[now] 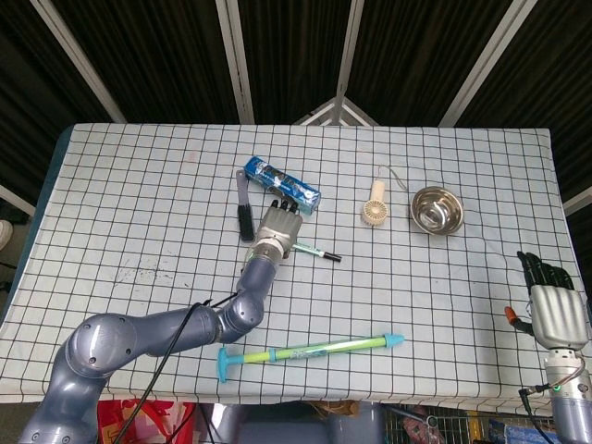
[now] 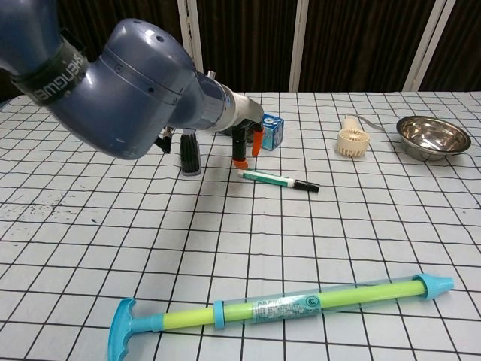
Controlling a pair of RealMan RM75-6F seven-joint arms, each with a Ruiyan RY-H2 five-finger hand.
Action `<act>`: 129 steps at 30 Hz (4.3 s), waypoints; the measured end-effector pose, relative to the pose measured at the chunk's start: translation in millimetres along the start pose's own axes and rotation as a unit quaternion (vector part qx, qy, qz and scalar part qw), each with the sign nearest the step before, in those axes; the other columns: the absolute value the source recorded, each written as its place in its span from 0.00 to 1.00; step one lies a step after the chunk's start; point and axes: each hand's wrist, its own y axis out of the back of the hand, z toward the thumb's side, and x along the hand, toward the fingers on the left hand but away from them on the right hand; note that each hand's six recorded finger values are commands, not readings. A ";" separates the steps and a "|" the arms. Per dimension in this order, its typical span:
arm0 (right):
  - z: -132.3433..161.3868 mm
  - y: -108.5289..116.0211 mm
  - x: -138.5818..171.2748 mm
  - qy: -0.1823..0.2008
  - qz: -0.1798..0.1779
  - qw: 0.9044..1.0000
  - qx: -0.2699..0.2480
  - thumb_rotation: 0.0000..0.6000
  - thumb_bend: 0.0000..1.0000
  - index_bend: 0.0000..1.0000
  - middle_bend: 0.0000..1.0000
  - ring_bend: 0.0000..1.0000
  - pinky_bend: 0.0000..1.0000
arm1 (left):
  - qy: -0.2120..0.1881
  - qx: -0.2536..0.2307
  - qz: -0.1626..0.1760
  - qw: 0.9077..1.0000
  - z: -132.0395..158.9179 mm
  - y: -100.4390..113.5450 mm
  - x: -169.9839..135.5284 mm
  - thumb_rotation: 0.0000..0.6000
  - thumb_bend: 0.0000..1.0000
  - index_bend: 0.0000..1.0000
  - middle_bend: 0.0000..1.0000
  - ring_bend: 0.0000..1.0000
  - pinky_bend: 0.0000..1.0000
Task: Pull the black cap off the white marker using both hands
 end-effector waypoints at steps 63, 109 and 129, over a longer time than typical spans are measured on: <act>-18.2 -17.7 3.3 -0.014 0.008 1.000 -0.013 1.00 0.27 0.08 0.12 0.16 0.15 | -0.040 -0.008 0.039 0.998 25.7 -12.4 9.0 1.00 0.61 0.58 0.12 0.00 0.00; 118.1 66.4 -15.3 0.085 -0.027 0.993 -0.078 1.00 0.27 0.21 0.12 0.16 0.15 | 0.047 -0.082 0.149 0.984 -28.1 75.2 -116.1 1.00 0.59 0.59 0.12 0.00 0.00; 222.6 107.4 -43.0 0.143 -0.003 0.986 -0.080 1.00 0.27 0.27 0.12 0.16 0.15 | 0.061 -0.096 0.160 0.981 -2.5 83.7 -118.3 1.00 0.58 0.59 0.12 0.00 0.00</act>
